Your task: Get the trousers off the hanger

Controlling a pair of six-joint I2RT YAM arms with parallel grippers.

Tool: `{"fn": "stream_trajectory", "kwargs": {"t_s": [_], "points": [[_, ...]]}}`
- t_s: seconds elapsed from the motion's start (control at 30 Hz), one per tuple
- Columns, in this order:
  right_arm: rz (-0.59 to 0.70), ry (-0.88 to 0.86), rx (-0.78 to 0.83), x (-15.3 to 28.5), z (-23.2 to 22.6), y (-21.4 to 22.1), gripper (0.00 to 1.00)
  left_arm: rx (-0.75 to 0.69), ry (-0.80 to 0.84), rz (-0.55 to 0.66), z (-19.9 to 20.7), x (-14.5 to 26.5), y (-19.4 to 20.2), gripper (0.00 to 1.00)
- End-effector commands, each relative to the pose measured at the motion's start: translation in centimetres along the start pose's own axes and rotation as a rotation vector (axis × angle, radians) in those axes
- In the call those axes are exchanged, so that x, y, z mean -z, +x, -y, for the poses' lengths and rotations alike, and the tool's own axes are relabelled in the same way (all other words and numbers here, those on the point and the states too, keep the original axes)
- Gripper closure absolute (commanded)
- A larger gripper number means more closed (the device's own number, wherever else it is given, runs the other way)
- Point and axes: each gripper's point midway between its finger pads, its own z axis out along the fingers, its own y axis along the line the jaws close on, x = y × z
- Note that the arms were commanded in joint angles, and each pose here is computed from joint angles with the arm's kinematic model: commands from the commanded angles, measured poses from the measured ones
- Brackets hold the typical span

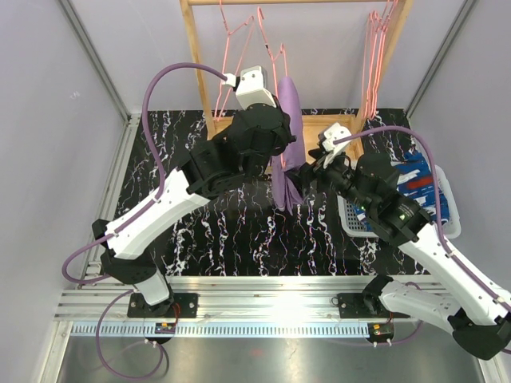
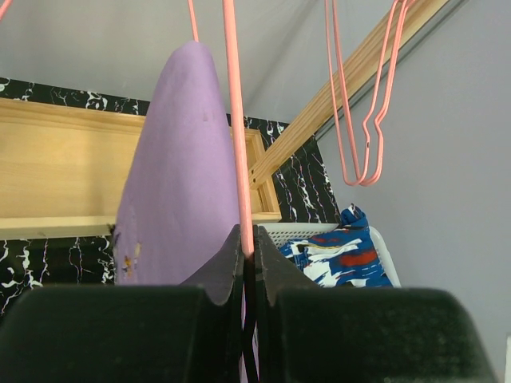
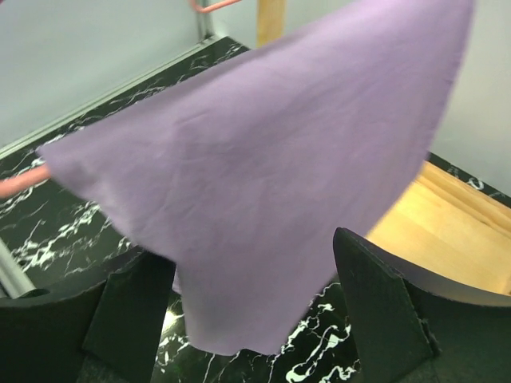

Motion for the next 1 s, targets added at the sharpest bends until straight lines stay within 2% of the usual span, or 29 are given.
{"fn": "stream_trajectory", "kwargs": {"t_s": [0.0, 0.1, 0.17, 0.27, 0.37, 0.5, 0.67, 0.97], "points": [[0.061, -0.089, 0.043, 0.5, -1.8, -0.9, 0.14, 0.169, 0.066, 0.139, 1.9, 1.5, -5.8, 1.0], [0.017, -0.041, 0.073, -0.5, -1.1, 0.0, 0.15, 0.179, 0.08, 0.131, 2.2, 1.6, -5.7, 1.0], [0.017, 0.085, 0.092, -0.9, 1.1, 0.0, 0.16, 0.182, 0.086, 0.125, 2.4, 1.5, -5.6, 1.0], [0.016, 0.169, 0.126, -1.5, 2.6, -0.1, 0.19, 0.183, 0.091, 0.123, 2.4, 1.8, -5.7, 1.0], [0.009, 0.199, 0.157, -1.6, 3.2, -0.2, 0.23, 0.173, 0.087, 0.128, 2.2, 1.9, -6.0, 1.0], [0.006, 0.16, 0.174, -0.7, 2.7, -0.4, 0.21, 0.157, 0.065, 0.142, 1.6, 2.1, -6.3, 1.0], [0.008, 0.013, 0.177, 0.0, 0.2, 0.0, 0.15, 0.152, 0.058, 0.14, 1.3, 2.0, -6.3, 1.0], [-0.116, 0.104, 0.204, -0.5, 1.9, 3.3, 0.14, 0.166, 0.062, 0.161, 1.0, 2.8, -7.5, 1.0]]}}
